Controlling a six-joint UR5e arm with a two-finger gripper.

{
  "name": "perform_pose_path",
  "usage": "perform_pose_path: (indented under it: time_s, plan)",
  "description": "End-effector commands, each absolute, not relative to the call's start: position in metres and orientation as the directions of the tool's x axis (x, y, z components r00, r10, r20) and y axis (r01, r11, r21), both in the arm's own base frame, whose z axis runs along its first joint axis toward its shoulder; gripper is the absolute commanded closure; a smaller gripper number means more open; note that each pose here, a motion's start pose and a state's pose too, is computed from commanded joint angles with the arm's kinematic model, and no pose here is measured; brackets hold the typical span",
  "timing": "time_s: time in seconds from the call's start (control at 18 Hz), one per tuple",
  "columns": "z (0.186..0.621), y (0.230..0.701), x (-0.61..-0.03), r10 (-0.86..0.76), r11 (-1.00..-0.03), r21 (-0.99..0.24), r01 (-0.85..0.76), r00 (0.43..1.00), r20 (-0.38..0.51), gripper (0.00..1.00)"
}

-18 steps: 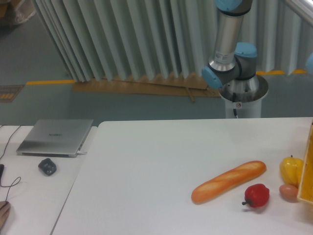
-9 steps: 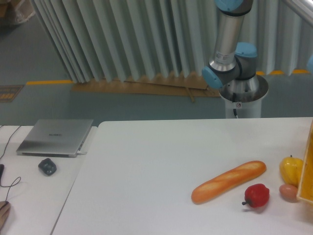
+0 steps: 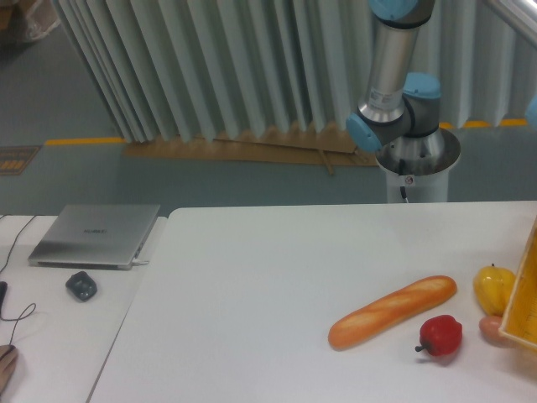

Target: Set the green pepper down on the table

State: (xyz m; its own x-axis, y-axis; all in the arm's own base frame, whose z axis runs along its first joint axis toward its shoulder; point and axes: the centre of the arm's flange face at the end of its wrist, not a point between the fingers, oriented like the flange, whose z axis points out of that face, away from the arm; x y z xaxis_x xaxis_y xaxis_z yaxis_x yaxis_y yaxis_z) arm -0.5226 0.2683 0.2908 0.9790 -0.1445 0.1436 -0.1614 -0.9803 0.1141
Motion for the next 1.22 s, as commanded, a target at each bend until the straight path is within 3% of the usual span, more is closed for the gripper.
perform_pose_path:
  time_s: [0.28, 0.44, 0.56, 1.22]
  plan:
    - [0.26, 0.259, -0.526, -0.204, -0.97, 0.091, -0.224, 0.96, 0.189, 0.0]
    - [0.287, 0.266, -0.541, -0.214, -0.968, 0.099, -0.232, 0.963, 0.16, 0.0]
    - [0.3, 0.265, -0.54, -0.21, -0.968, 0.092, -0.232, 0.956, 0.204, 0.0]
    - [0.305, 0.236, -0.55, -0.221, -0.972, 0.034, -0.233, 0.953, 0.207, 0.0]
